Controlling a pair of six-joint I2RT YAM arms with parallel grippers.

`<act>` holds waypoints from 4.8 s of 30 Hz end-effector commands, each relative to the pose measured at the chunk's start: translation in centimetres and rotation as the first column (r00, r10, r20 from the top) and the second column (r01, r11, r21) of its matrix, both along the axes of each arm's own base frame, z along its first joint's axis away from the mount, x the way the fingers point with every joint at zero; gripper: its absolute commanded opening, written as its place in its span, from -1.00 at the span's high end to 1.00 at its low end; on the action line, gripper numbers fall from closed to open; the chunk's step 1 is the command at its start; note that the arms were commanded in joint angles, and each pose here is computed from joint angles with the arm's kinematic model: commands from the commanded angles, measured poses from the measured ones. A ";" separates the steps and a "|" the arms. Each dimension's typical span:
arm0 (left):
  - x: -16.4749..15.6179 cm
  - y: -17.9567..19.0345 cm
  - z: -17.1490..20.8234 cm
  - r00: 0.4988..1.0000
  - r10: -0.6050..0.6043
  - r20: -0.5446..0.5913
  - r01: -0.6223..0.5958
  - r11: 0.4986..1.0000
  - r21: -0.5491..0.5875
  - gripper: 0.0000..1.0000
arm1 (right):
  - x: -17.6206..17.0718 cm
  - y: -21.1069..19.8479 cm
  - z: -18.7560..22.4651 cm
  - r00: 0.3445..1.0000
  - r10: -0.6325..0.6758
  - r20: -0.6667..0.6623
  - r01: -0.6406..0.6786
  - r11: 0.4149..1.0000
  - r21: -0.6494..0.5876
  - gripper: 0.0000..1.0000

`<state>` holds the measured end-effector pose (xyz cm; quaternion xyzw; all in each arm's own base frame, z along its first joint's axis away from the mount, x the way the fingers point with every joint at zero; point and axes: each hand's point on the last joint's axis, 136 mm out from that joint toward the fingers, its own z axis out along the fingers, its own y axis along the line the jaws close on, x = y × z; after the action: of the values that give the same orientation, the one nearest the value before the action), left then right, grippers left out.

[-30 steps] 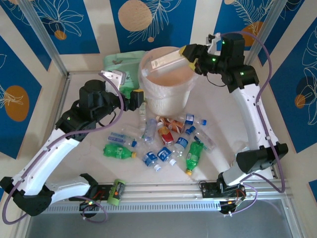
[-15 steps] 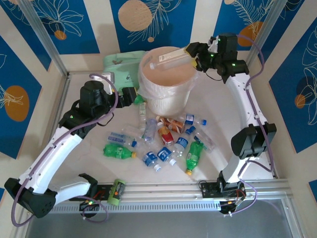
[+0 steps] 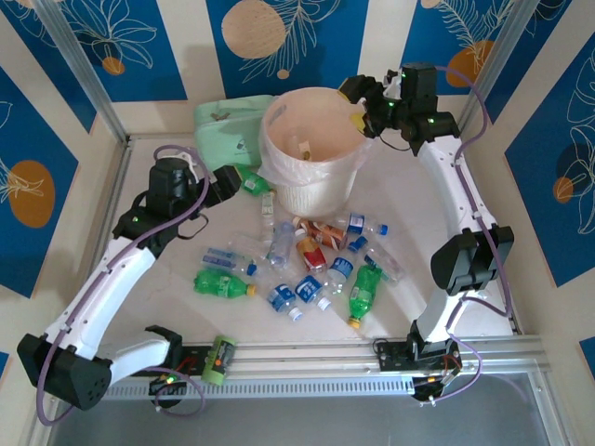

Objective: Put the plastic bottles in the bin

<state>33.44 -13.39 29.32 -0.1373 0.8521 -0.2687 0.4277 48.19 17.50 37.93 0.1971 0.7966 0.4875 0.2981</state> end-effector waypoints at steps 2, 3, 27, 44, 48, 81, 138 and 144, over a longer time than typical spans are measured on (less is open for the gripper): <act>0.1 1.8 -2.2 0.984 0.119 -0.133 -0.124 0.992 -0.033 -0.83 | -3.1 0.1 4.7 0.993 0.027 0.115 -0.024 0.999 -0.030 -0.67; 0.3 1.8 -2.6 0.980 0.126 -0.152 -0.133 0.990 -0.036 -0.80 | -3.8 0.2 5.1 0.991 0.032 0.129 -0.026 0.998 -0.051 -0.67; 13.1 -0.4 -15.9 0.802 0.378 -0.463 -0.429 0.903 -0.005 -0.73 | -21.6 1.3 -1.8 0.976 0.186 0.113 -0.139 0.932 -0.335 -0.65; 16.9 -1.1 -20.6 0.740 0.431 -0.516 -0.449 0.888 0.097 -0.76 | -24.2 3.0 -3.8 0.963 0.255 0.082 -0.209 0.907 -0.366 -0.65; 16.8 -1.0 -22.1 0.725 0.442 -0.528 -0.447 0.886 0.127 -0.76 | -24.3 3.0 -3.6 0.963 0.255 0.088 -0.205 0.904 -0.375 -0.65; 17.4 -1.7 -21.7 0.709 0.489 -0.509 -0.483 0.862 0.155 -0.98 | -23.7 3.1 -5.3 0.967 0.252 0.045 -0.213 0.890 -0.403 -0.67; 2.4 -9.6 9.1 0.951 -0.223 0.215 0.309 0.646 -0.698 -0.02 | -23.2 14.4 1.7 0.803 0.581 0.135 -0.516 0.791 -0.330 -0.64; -0.5 -11.3 13.8 0.861 -0.328 0.389 0.509 0.549 -0.663 -0.08 | -22.2 15.1 2.0 0.807 0.577 0.125 -0.520 0.795 -0.313 -0.80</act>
<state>36.12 -23.70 36.79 -0.1554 0.6787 -0.6388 0.3273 26.19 32.38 39.61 -0.1337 0.8415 0.4525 0.2633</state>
